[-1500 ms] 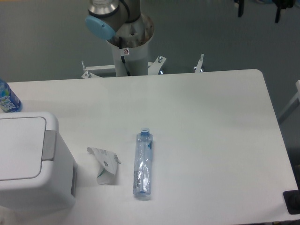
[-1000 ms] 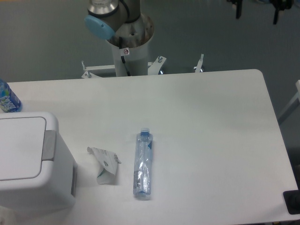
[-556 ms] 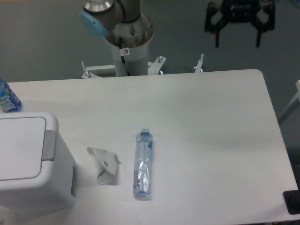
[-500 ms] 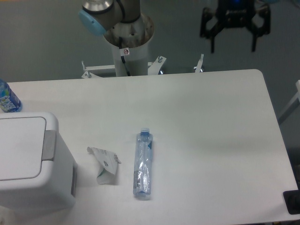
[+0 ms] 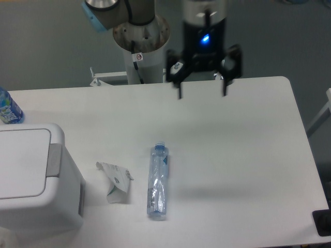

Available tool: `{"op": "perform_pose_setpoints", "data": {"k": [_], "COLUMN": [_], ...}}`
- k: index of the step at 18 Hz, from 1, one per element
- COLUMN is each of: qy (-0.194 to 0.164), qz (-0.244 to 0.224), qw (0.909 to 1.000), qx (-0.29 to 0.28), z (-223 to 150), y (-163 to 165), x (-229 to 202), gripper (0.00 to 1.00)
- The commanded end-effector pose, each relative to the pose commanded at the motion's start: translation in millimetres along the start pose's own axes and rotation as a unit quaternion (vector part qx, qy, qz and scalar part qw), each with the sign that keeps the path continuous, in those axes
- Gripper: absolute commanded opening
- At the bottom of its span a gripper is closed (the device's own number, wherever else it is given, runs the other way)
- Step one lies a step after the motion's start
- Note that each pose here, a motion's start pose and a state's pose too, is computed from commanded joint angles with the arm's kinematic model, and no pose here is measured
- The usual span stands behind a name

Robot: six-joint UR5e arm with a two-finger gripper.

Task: Open the trash can
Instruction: 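Move the open gripper over to the white trash can lid, then lower the gripper onto the lid edge and push it open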

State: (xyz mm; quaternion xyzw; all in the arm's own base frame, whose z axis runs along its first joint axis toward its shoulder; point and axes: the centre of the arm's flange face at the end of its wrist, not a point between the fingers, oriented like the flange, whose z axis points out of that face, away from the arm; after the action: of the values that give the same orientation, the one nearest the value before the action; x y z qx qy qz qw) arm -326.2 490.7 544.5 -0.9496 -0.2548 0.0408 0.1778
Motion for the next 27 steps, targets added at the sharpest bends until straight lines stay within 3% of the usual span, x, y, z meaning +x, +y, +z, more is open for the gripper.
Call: {"op": "perform_pose_setpoints", "data": {"k": [7, 14, 22, 27], "qy": [0.013, 0.030, 0.051, 0.056], "qz": [-0.088, -0.093, -0.068, -0.056], "qw": [0.9948, 0.9942, 0.9956, 0.9963], "qx": [0.048, 0.045, 0.041, 0.033], "z": [30.4, 47.7, 51.4, 60.2], "y": [-26.4, -30.1, -28.2, -26.1], "x": [52.1, 94.2, 156.6, 173.9], "gripper": [1.00, 1.00, 1.00, 1.00]}}
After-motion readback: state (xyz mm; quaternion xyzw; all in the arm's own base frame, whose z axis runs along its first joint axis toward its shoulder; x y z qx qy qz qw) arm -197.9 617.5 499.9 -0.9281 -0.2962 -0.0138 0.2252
